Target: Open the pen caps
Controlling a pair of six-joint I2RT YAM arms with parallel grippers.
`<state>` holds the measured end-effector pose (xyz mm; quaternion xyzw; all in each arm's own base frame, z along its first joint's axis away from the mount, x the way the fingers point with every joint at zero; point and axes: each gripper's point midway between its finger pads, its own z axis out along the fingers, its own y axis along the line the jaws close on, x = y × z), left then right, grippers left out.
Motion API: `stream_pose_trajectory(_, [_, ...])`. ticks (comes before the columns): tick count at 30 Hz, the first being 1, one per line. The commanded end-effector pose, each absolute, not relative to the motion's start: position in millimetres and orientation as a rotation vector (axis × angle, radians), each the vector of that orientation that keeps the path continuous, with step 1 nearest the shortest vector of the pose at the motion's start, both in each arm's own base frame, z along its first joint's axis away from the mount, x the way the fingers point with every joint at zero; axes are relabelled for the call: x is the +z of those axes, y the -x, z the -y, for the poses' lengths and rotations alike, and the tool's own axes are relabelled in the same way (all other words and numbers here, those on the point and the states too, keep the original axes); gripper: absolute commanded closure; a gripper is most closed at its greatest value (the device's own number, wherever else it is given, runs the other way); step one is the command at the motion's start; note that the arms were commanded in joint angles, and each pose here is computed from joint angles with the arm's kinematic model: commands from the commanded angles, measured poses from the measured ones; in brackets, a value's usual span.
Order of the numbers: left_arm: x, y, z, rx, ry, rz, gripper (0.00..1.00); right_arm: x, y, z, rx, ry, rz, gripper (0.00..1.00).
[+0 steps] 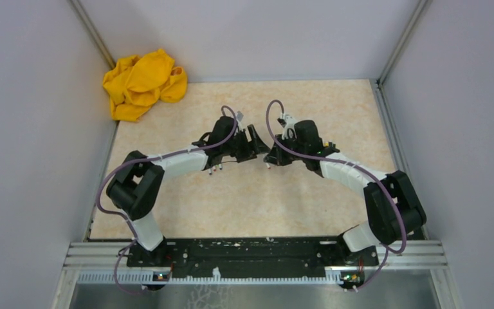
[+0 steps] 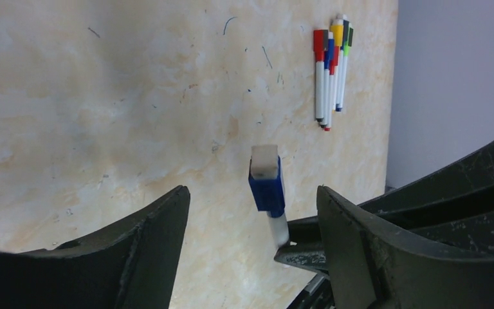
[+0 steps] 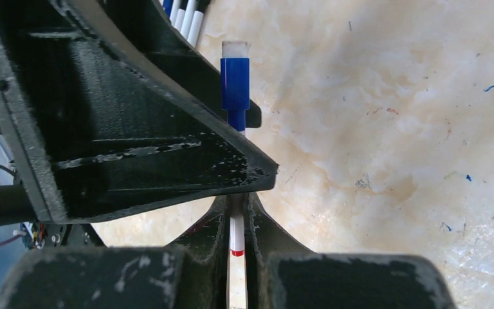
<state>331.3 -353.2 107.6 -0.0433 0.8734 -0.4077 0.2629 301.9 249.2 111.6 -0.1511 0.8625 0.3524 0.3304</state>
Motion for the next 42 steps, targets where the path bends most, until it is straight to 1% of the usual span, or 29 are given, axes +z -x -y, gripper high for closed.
stream_pose_trajectory(1, [127,-341,366,-1.213,0.175,-2.3,0.24,134,-303,-264,0.988,0.442,-2.162,1.0])
stream_pose_trajectory(5, [126,-346,358,-1.213,0.257,-2.279,0.31,132,-300,-265,0.992,0.452,-2.17,1.0])
stream_pose_trajectory(14, [129,-348,341,-1.208,0.345,-2.232,0.51,128,-299,-264,0.972,0.458,-2.181,1.0])
stream_pose_trajectory(19, [135,-349,333,-1.21,0.39,-2.197,0.55,128,-298,-265,0.98,0.463,-2.185,1.0])
stream_pose_trajectory(26, [146,-349,335,-1.252,0.386,-2.165,0.63,126,-297,-272,1.003,0.477,-2.188,1.0])
stream_pose_trajectory(31, [145,-347,339,-1.274,0.374,-2.176,0.69,127,-297,-279,1.006,0.492,-2.187,1.0])
stream_pose_trajectory(32, [144,-346,340,-1.277,0.369,-2.178,0.71,128,-297,-279,1.005,0.494,-2.187,1.0])
stream_pose_trajectory(36, [145,-345,341,-1.292,0.353,-2.176,0.87,128,-298,-278,0.99,0.489,-2.188,1.0])
stream_pose_trajectory(38, [145,-346,342,-1.296,0.347,-2.175,0.98,128,-298,-277,0.985,0.486,-2.187,1.0])
stream_pose_trajectory(39, [144,-345,342,-1.295,0.344,-2.177,1.0,128,-299,-277,0.982,0.485,-2.187,1.0])
stream_pose_trajectory(42, [142,-346,341,-1.29,0.34,-2.179,1.0,130,-298,-276,0.977,0.495,-2.177,1.0])
